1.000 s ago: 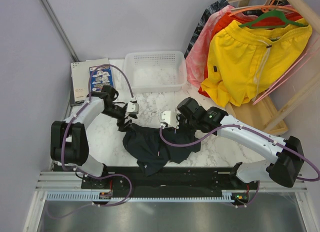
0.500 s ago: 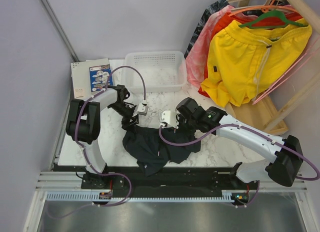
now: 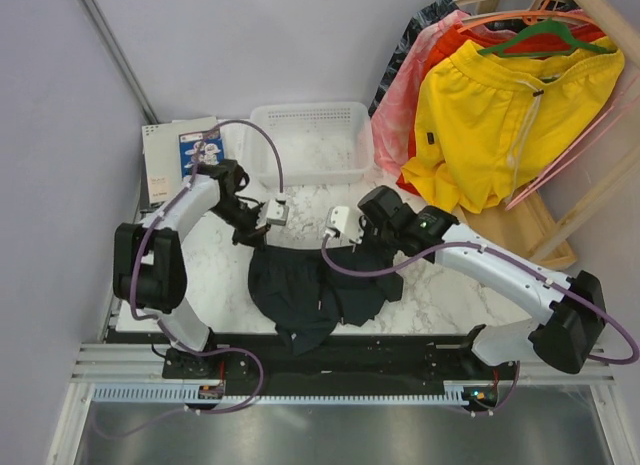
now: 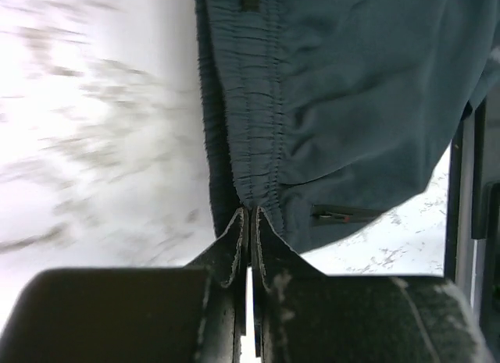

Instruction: Place the shorts on the hanger

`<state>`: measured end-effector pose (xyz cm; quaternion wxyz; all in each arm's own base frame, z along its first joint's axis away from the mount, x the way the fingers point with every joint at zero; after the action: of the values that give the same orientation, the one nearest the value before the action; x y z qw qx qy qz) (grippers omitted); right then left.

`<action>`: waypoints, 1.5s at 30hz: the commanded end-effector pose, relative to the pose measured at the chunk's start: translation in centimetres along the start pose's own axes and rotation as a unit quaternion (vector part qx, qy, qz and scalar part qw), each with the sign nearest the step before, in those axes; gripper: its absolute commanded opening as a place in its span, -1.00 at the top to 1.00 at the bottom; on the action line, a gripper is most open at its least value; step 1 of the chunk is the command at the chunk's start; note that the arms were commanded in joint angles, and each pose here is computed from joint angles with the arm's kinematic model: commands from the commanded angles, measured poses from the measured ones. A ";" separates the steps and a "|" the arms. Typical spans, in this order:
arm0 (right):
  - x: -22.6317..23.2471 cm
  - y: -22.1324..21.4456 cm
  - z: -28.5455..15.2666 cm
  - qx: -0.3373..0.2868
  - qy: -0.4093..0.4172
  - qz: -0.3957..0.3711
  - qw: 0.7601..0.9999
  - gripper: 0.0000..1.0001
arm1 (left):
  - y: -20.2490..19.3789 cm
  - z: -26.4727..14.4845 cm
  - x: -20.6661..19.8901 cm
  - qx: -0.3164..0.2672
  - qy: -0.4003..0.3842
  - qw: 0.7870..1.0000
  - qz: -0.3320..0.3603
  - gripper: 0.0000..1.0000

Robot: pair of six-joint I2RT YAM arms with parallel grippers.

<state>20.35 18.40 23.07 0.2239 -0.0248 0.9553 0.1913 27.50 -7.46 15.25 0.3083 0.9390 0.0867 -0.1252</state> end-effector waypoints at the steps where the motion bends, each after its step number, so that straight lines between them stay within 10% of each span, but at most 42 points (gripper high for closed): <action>1: -6.8 -0.4 -3.6 0.017 -0.149 0.072 0.986 1.00 | 5.4 -9.6 0.0 -0.109 0.131 0.985 0.040 0.96; 14: -17.6 2.1 -20.3 -0.091 -0.426 0.093 0.895 1.00 | 16.6 -26.3 -8.3 -0.277 0.381 0.861 0.190 0.97; 18: -15.6 1.3 -21.5 -0.095 -0.407 0.059 0.907 1.00 | 15.7 -25.9 -11.7 -0.278 0.394 0.851 0.211 0.96; 31: -2.1 -4.4 -8.5 -0.102 -0.111 -0.015 0.988 1.00 | 3.1 -8.0 -15.8 -0.141 0.222 0.959 0.109 0.96; 40: -3.8 -4.9 0.0 -0.019 -0.132 -0.029 0.991 1.00 | 2.8 -3.8 -5.6 -0.109 0.315 0.942 -0.029 0.97; 45: -1.6 -5.8 1.0 0.002 -0.112 -0.051 0.992 1.00 | 0.5 -1.3 -5.5 -0.080 0.347 0.934 0.027 0.97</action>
<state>23.26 13.61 20.56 0.2947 -0.0427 0.9360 0.1878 22.53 -7.91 18.39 0.3401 0.9128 0.1858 0.1288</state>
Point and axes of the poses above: each gripper's point midway between its finger pads, its own z axis out along the fingers, its own x axis along the line the jaws close on, y = z × x, the point moved 9 cm from there along -z, back along the fingers, and after that the axes turned 14 degrees about -z, right-handed, at the moved point
